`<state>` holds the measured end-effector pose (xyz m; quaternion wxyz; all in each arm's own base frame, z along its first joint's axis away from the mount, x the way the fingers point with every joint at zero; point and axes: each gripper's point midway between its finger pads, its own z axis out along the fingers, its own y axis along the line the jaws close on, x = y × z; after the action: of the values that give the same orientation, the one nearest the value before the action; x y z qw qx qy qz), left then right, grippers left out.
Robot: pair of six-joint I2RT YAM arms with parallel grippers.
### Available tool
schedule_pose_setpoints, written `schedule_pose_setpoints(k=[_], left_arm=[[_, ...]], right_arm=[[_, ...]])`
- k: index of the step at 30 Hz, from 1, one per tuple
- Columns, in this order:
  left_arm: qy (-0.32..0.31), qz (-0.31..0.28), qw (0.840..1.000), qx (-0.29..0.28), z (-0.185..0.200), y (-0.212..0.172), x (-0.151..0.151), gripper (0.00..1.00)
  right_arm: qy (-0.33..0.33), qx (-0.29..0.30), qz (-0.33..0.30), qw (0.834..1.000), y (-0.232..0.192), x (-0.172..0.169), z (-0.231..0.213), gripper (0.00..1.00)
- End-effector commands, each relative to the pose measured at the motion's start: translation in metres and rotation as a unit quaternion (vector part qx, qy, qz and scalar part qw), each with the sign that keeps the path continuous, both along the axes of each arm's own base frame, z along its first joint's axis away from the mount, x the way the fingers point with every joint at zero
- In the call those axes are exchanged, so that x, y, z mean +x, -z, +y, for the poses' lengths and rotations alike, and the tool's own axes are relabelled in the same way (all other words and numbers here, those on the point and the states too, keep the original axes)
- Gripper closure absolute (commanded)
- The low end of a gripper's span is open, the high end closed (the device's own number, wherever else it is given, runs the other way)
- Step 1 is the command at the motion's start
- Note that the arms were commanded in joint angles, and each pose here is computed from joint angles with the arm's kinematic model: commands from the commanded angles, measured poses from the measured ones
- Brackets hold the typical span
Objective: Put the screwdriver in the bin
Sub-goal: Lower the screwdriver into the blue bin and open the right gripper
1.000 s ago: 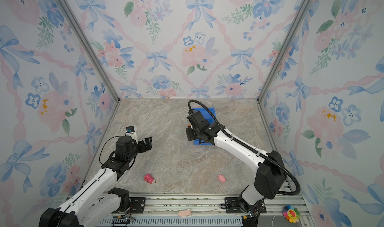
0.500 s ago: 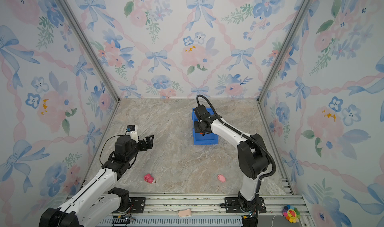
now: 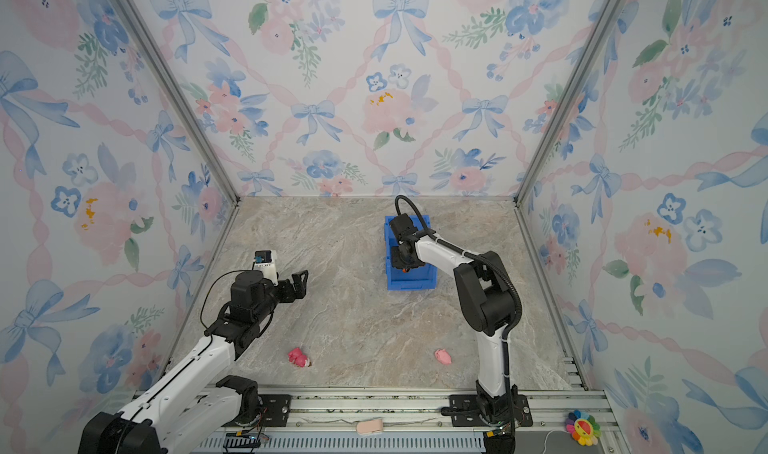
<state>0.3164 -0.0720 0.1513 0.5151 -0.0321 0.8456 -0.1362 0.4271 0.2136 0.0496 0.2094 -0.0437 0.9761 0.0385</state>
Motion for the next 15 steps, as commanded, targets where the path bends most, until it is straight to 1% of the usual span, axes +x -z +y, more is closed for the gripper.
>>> schedule_pose_setpoints(k=[1, 7, 11, 15], left_arm=[[0.010, -0.021, 1.000, 0.008, -0.003, -0.013, 0.006, 0.02], [0.012, -0.021, 1.000, 0.010, -0.004, -0.014, 0.007, 0.02], [0.012, -0.024, 1.000, 0.011, -0.003, -0.014, 0.005, 0.02], [0.005, -0.023, 1.000, 0.014, 0.000, -0.013, 0.003, 0.02]], right_arm=[[0.006, 0.005, 0.002, 1.000, 0.007, 0.000, 0.001, 0.70], [-0.001, 0.007, -0.023, 1.000, -0.011, 0.001, 0.005, 0.52], [-0.012, 0.001, -0.047, 0.999, -0.036, 0.002, 0.009, 0.45], [-0.020, 0.004, -0.083, 0.996, -0.073, -0.004, 0.009, 0.40]])
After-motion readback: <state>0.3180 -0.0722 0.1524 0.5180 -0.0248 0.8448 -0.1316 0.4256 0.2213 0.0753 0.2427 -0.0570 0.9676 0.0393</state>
